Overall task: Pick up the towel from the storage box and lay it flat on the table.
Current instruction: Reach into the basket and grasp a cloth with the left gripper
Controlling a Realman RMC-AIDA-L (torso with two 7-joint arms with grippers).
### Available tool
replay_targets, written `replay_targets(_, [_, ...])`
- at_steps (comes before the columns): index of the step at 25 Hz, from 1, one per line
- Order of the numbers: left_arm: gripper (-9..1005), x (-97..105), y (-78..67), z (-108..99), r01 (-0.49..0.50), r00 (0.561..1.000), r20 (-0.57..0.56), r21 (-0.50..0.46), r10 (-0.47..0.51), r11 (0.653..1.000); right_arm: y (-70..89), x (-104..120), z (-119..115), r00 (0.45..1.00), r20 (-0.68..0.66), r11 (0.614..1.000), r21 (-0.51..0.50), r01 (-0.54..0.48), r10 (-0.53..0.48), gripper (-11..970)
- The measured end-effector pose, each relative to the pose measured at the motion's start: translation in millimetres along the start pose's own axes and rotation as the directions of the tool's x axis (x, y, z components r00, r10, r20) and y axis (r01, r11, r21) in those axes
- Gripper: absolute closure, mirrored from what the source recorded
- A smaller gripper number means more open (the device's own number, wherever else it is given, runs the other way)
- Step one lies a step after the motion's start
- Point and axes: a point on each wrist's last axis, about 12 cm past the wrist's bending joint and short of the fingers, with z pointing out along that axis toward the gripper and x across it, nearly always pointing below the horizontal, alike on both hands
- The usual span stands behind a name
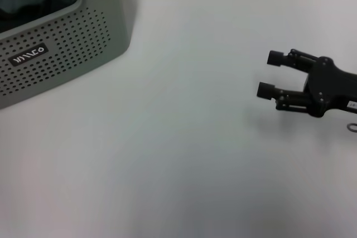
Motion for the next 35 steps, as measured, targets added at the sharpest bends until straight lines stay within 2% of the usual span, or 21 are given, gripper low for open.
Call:
replay_targets(1, [477,-0.5,8.4,-2.6,0.014,0.998,-0.066,-0.043,-0.017,0.999,-0.6,-0.5,-1.0,1.0,0.004,1.0,0.005,0.0,0.0,100])
replay_targets(4, [478,0.7,17.7,-9.1,-0.006,0.98,-0.2,-0.096,-0.013,0.995,-3.4,-2.8,-2.6,1.0,0.009,1.0,0.018,0.005,-0.005,100])
replay_targets(9, [479,8.4,20.8,-21.8,-0.047,0.931,-0.365,-0.137,-0.006,0.989,-8.9,-7.2,2.5,1.0,0.001,0.999,0.028,0.023,-0.023,99])
replay_targets(15, [481,20.1,24.2,-25.6,-0.045,0.872,-0.489,-0.142,-0.031,0.989,-11.6,-11.4,15.6,0.999,-0.003,0.999,0.01,0.043,-0.043,99])
replay_targets(22, [483,28.7,27.0,-16.6,-0.041,0.853,-0.521,-0.137,-0.037,0.99,-8.8,-7.7,17.1,0.999,0.005,0.999,0.013,0.045,-0.045,99])
replay_targets(27, [484,37.5,34.3,-5.3,-0.057,0.835,-0.548,-0.162,-0.042,0.985,-6.4,-3.2,14.0,0.999,0.005,0.999,0.023,0.034,-0.034,100])
replay_targets(35, [486,40.0,39.6,5.8,-0.056,0.831,-0.554,-0.155,-0.04,0.986,-3.8,0.9,12.4,1.0,0.006,0.999,0.029,0.03,-0.03,99])
